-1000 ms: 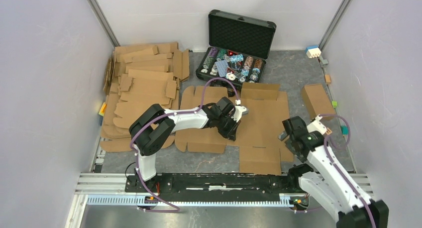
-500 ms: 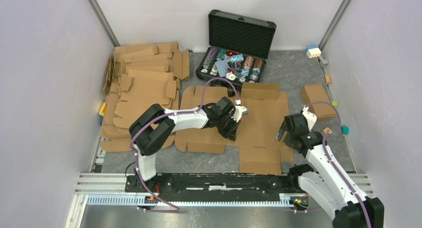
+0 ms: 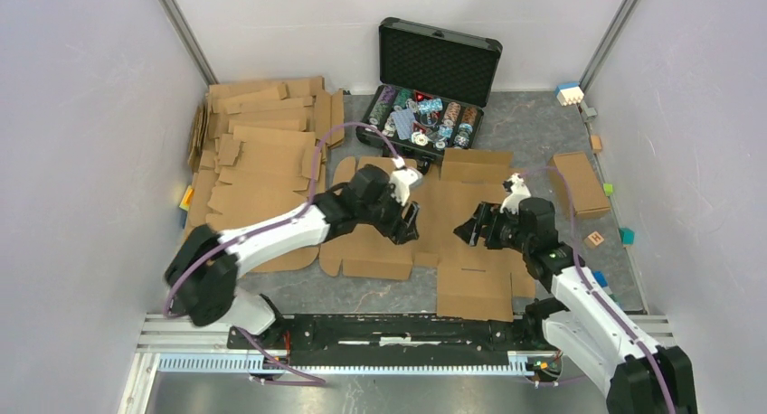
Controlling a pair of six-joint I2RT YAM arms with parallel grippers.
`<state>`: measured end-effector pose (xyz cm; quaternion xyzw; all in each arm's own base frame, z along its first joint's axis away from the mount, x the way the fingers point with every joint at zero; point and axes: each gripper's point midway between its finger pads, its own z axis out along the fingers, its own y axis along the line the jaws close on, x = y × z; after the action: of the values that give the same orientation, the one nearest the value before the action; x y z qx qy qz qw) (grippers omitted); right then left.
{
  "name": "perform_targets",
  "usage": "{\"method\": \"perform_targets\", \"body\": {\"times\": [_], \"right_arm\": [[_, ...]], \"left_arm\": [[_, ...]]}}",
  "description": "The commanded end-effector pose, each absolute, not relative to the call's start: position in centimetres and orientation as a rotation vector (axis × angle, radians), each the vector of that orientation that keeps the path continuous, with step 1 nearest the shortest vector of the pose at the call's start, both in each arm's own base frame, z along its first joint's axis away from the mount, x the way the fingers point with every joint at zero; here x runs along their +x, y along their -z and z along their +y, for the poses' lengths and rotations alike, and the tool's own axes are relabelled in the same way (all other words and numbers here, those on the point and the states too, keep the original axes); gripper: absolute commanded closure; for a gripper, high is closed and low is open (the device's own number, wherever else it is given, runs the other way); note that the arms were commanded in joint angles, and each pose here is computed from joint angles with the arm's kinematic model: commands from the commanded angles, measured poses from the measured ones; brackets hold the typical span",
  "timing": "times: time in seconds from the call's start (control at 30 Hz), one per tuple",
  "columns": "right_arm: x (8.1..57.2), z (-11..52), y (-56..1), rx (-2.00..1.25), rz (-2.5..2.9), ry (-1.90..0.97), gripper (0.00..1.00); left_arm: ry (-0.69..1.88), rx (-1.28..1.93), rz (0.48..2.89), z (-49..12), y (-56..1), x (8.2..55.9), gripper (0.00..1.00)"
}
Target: Fold the paper box
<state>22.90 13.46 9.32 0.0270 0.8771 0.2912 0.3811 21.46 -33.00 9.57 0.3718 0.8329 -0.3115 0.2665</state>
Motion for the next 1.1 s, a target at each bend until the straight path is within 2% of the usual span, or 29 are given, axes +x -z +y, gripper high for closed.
{"method": "perform_targets", "body": {"times": [0.0, 0.13, 0.3, 0.5, 0.63, 0.77, 0.93, 1.03, 1.07], "right_arm": [[22.5, 19.2, -13.4, -0.220, 2.053, -1.047, 0.22], [20.7, 21.6, -12.9, -0.384, 2.075, -1.077, 0.28], [20.7, 20.8, -11.3, -0.410, 2.108, -0.964, 0.25], [22.2, 19.2, -9.8, -0.365, 2.139, -0.810, 0.23], [23.3, 17.6, -7.8, -0.284, 2.195, -0.675, 0.21], [23.7, 16.7, -5.6, -0.231, 2.242, -0.612, 0.24], [23.1, 14.6, -1.7, -0.099, 2.372, -0.539, 0.37], [22.3, 12.6, 0.8, 0.019, 2.485, -0.530, 0.57], [22.0, 11.9, 1.4, 0.049, 2.524, -0.515, 0.69]], "left_arm": [[0.672, 0.746, 2.105, -29.7, -16.5, 24.4, 0.24], [0.365, 0.443, 2.149, -23.2, -16.4, 27.6, 0.00], [0.091, 0.007, 2.166, -15.6, -14.3, 29.0, 0.00], [0.043, 0.046, 2.387, -15.2, -10.1, 27.2, 0.14], [0.092, -0.042, 2.489, -14.6, -7.6, 24.3, 0.13], [0.169, -0.083, 2.516, -14.5, -6.8, 22.7, 0.11], [0.197, -0.111, 2.527, -14.2, -6.9, 22.6, 0.10], [0.244, -0.128, 2.514, -14.2, -7.4, 23.2, 0.09], [0.272, -0.132, 2.513, -14.4, -7.5, 23.4, 0.09]]}}
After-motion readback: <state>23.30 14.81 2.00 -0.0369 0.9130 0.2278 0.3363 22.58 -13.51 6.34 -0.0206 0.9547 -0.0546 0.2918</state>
